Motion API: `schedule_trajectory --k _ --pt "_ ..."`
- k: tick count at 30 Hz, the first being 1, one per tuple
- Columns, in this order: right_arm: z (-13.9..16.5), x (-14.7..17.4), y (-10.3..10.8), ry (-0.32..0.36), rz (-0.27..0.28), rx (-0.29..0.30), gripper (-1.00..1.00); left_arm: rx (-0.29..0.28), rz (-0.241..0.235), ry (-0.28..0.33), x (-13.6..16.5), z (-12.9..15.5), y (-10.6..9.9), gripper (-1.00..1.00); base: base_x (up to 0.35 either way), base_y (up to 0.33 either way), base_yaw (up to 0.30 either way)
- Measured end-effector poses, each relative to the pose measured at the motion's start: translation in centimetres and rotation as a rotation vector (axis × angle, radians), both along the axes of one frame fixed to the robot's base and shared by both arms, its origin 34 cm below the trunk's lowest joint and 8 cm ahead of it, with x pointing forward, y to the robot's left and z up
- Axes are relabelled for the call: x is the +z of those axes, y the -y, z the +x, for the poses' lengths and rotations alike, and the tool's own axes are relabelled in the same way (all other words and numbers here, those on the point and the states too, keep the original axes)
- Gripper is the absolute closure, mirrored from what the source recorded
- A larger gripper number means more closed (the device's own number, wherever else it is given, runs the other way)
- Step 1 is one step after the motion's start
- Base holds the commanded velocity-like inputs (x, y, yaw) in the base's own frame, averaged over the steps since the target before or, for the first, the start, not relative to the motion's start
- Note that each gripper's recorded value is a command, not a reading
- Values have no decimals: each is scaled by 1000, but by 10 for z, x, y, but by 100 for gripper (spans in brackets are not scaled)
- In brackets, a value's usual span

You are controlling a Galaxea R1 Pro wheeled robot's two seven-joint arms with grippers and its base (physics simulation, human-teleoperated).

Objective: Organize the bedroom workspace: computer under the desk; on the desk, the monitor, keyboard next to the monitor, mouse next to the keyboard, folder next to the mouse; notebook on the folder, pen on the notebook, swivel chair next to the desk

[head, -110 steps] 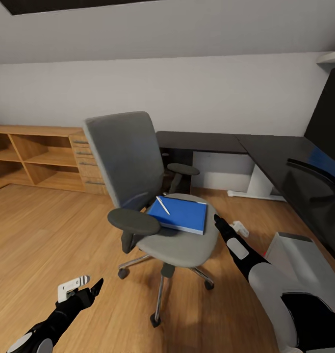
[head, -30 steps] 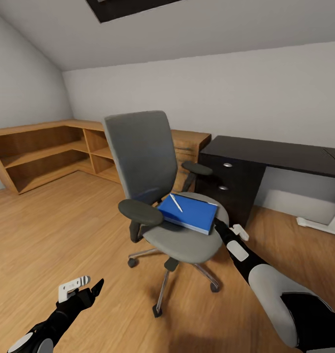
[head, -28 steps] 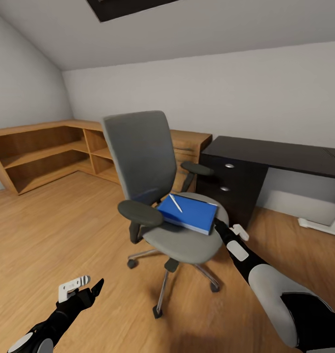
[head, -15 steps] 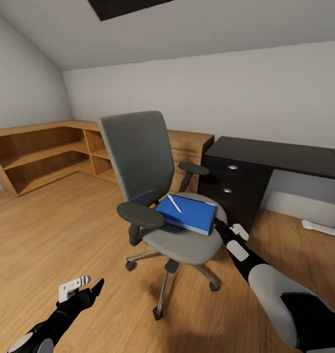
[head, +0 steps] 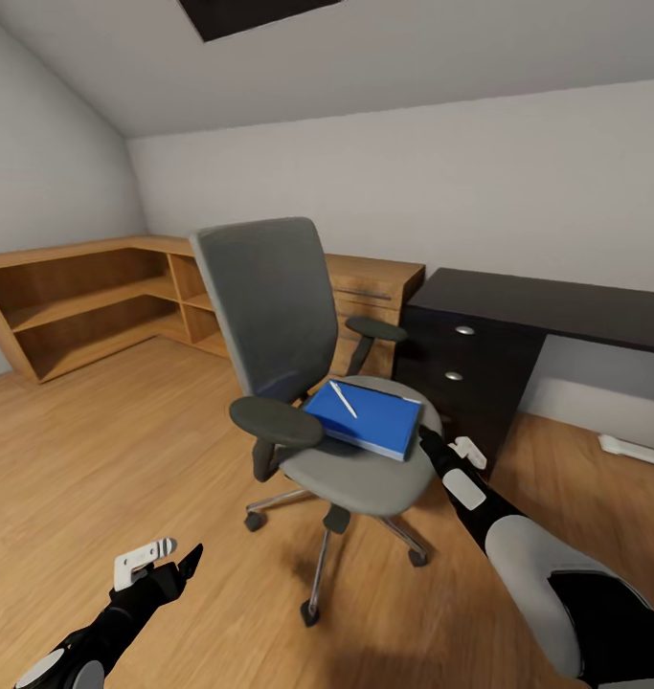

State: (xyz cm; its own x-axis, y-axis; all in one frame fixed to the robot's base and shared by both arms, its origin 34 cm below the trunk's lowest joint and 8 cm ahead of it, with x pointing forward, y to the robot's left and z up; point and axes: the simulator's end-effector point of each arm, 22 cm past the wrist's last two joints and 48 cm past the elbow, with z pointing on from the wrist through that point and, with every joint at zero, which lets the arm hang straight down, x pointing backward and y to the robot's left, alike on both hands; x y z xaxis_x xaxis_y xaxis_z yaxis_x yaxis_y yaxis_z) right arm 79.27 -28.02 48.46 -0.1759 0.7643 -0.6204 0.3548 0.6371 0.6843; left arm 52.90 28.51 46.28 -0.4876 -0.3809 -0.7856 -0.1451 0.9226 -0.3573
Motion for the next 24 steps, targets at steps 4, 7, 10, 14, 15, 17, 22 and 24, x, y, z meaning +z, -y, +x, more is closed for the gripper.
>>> schedule_trajectory --k 4,7,10,14,15,17,22,24 --pt "0 3 0 4 0 0 -100 0 0 4 2 0 0 -100 1 0 185" --pt "0 5 0 6 1 -3 -100 0 0 7 3 0 0 -100 0 0 192" --pt "0 7 -1 10 0 0 -100 0 0 10 5 1 0 -100 0 0 175" --pt "0 8 -1 12 1 1 -100 0 0 12 5 1 0 -100 0 0 51" --pt "0 9 -1 12 1 1 -100 0 0 12 5 1 0 -100 0 0 15" --pt "0 8 0 10 3 -3 -100 0 0 12 5 1 0 -100 0 0 8" --pt "0 9 1 12 1 -2 -100 0 0 12 6 1 0 -100 0 0 1" --pt "0 9 0 13 0 0 -100 0 0 12 5 1 0 -100 -107 0 0"
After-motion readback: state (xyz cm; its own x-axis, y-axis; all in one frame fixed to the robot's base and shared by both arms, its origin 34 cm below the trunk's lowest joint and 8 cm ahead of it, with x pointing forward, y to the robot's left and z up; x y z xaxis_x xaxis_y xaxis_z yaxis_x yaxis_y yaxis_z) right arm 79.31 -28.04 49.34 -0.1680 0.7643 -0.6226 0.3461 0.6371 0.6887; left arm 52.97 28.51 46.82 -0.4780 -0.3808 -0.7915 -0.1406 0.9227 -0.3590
